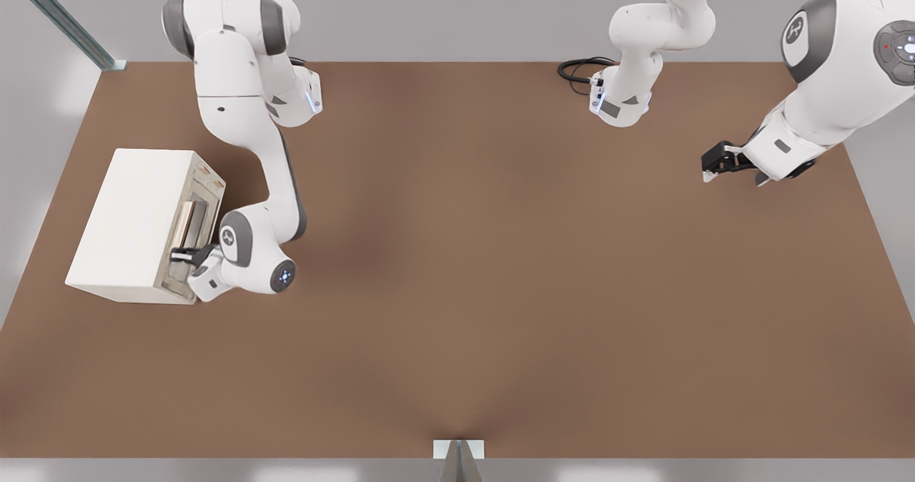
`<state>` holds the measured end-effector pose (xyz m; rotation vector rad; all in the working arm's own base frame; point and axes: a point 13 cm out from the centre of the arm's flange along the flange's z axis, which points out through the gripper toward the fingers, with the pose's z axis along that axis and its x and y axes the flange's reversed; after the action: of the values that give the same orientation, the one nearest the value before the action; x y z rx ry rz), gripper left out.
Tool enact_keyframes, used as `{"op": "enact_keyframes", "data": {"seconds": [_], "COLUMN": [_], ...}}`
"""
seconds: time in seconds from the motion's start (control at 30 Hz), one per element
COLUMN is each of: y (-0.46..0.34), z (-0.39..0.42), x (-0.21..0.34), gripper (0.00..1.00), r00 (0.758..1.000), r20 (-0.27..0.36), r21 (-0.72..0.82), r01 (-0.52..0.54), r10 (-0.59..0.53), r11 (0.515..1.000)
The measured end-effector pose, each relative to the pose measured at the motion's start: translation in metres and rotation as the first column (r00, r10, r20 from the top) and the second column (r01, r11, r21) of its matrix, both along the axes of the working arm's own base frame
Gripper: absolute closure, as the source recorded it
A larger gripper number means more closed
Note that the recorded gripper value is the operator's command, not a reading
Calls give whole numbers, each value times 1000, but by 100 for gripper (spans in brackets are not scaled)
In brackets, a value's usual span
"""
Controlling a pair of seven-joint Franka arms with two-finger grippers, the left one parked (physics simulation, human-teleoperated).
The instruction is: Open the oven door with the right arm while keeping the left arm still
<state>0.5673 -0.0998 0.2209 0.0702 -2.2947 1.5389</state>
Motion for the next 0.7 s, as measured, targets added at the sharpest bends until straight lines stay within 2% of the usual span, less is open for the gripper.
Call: {"op": "enact_keyframes", "data": {"seconds": [0.33,0.53,0.7], "y": [-3,-6,-9], "z": [-7,-10,-15], "x": [-28,-28,-37], "gripper": [79,79,79], "r00": [1000,1000,1000], "r20": [-24,-8,-20], "r21": [18,13,4], "r01": [-4,-10,-6], "r10": [4,10,6], "r11": [1000,1000,1000]}}
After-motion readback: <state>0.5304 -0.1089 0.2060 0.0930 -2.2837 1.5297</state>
